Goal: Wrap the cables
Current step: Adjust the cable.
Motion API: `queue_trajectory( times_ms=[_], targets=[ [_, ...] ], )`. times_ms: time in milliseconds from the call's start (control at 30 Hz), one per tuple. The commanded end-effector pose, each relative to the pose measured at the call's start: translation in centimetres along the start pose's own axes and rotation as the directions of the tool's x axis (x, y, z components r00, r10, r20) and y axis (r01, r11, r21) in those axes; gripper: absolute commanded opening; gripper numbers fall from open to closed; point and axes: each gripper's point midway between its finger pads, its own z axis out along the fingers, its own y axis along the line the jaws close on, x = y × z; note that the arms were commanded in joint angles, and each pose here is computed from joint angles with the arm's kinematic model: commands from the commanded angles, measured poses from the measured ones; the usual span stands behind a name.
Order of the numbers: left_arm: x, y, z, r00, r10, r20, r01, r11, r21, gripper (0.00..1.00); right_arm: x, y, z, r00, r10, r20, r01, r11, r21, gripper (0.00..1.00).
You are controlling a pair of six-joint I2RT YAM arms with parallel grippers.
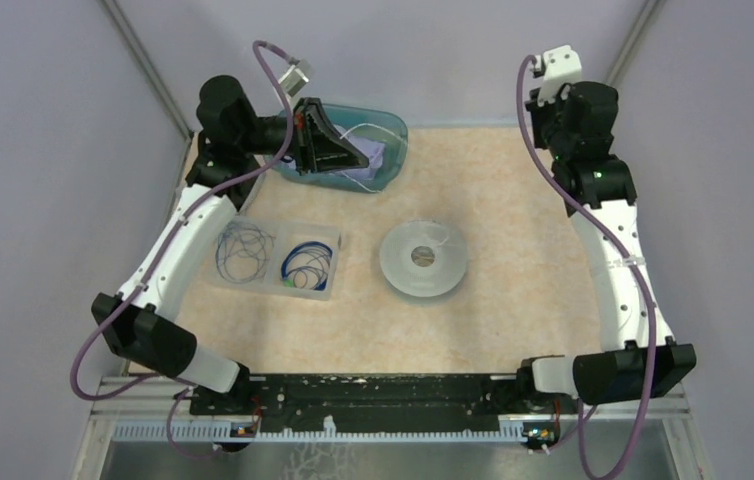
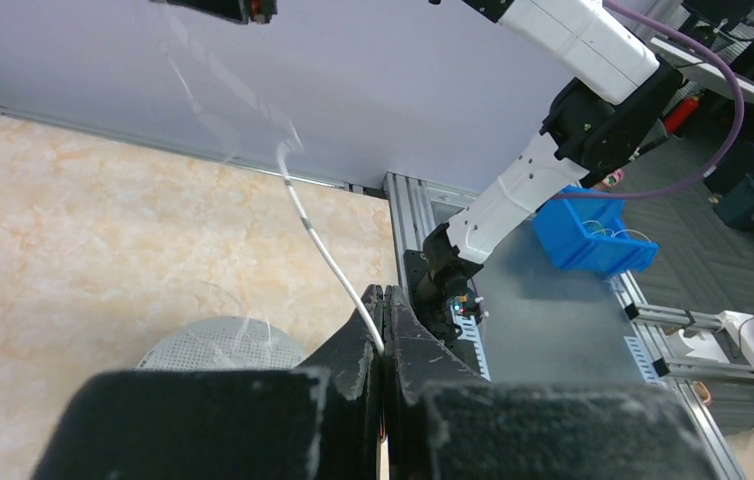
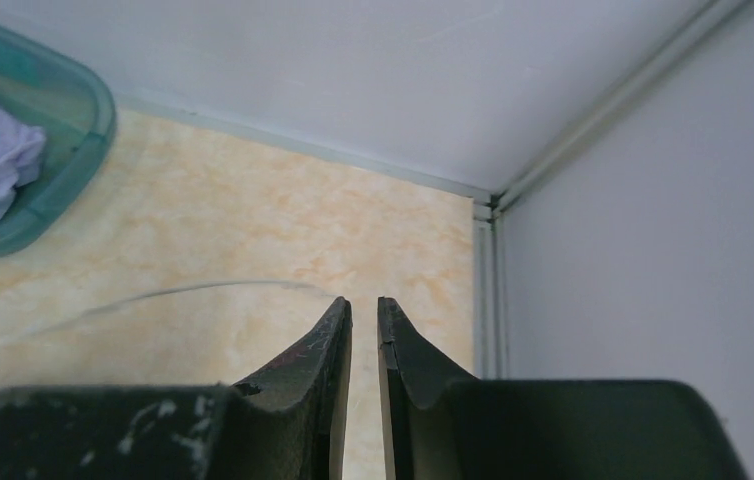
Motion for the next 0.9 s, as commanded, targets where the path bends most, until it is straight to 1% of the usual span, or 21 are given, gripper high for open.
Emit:
queue_trajectory(
  times_ms=[0,100,133,200,267,300,333,367,433,467,533,567,667,767,867],
  targets=[
    [-1.4,-1.4,-1.6,0.994,0.109,-0.001,-0.109,0.993,-0.040,0.00,-1.8,-4.3,-2.0,0.997,-0.034,0.068,0.024,0.989,0.144,0.16],
    [-1.9,-1.2,-2.6,0.991,0.134,0.007,-0.132,0.988,-0.082,0.00,-1.7,-5.4,-2.5,0.996,-0.056,0.064,0.044,0.982,0.181,0.16],
    [-2.1,-1.0,-3.0,0.991,0.137,0.012,-0.135,0.986,-0.098,0.00,-1.7,-5.5,-2.6,0.996,-0.061,0.062,0.049,0.982,0.184,0.14],
    [-2.5,-0.6,-3.5,0.989,0.145,0.023,-0.140,0.981,-0.134,0.00,-1.8,-5.0,-2.6,0.996,-0.058,0.071,0.047,0.987,0.151,0.11],
    [-2.8,-0.3,-3.6,0.989,0.148,0.031,-0.141,0.978,-0.156,0.00,-1.9,-2.4,-2.6,0.994,-0.049,0.095,0.048,0.999,0.007,0.11],
    [-2.8,-0.1,-3.5,0.989,0.142,0.036,-0.134,0.978,-0.159,0.00,-1.9,-0.3,-2.7,0.993,-0.037,0.114,0.049,0.993,-0.108,0.13],
    [-2.9,0.0,-3.5,0.991,0.128,0.044,-0.120,0.980,-0.157,0.00,-1.9,2.0,-2.8,0.991,-0.019,0.129,0.049,0.971,-0.232,0.18],
    [-3.1,0.2,-3.4,0.991,0.120,0.051,-0.110,0.981,-0.157,0.00,-1.9,4.4,-3.2,0.990,0.010,0.140,0.041,0.934,-0.355,0.24],
    [-3.2,0.6,-3.2,0.993,0.099,0.063,-0.088,0.983,-0.161,0.00,-2.3,8.6,-4.3,0.986,0.085,0.145,0.014,0.818,-0.576,0.36],
    [-3.3,0.7,-3.2,0.993,0.098,0.066,-0.086,0.983,-0.163,0.00,-2.8,10.2,-5.2,0.981,0.125,0.148,0.004,0.751,-0.661,0.42],
    [-3.2,0.9,-2.9,0.994,0.091,0.066,-0.080,0.984,-0.160,0.00,-4.0,12.9,-6.6,0.973,0.177,0.147,0.002,0.633,-0.774,0.52],
    [-3.1,1.0,-2.7,0.994,0.088,0.065,-0.077,0.985,-0.157,0.00,-5.0,14.4,-7.6,0.970,0.181,0.165,0.030,0.581,-0.813,0.56],
    [-2.6,1.0,-1.8,0.995,0.075,0.060,-0.066,0.988,-0.138,0.00,-6.7,17.4,-8.9,0.964,0.183,0.195,0.083,0.485,-0.870,0.63],
    [-2.3,1.1,-1.1,0.997,0.050,0.060,-0.043,0.992,-0.116,0.00,-8.1,19.2,-9.3,0.957,0.228,0.179,0.075,0.402,-0.913,0.79],
    [-2.0,1.0,-0.2,0.998,0.025,0.059,-0.020,0.997,-0.079,0.00,-8.6,20.7,-9.2,0.955,0.246,0.166,0.076,0.340,-0.938,0.81]
  ],
)
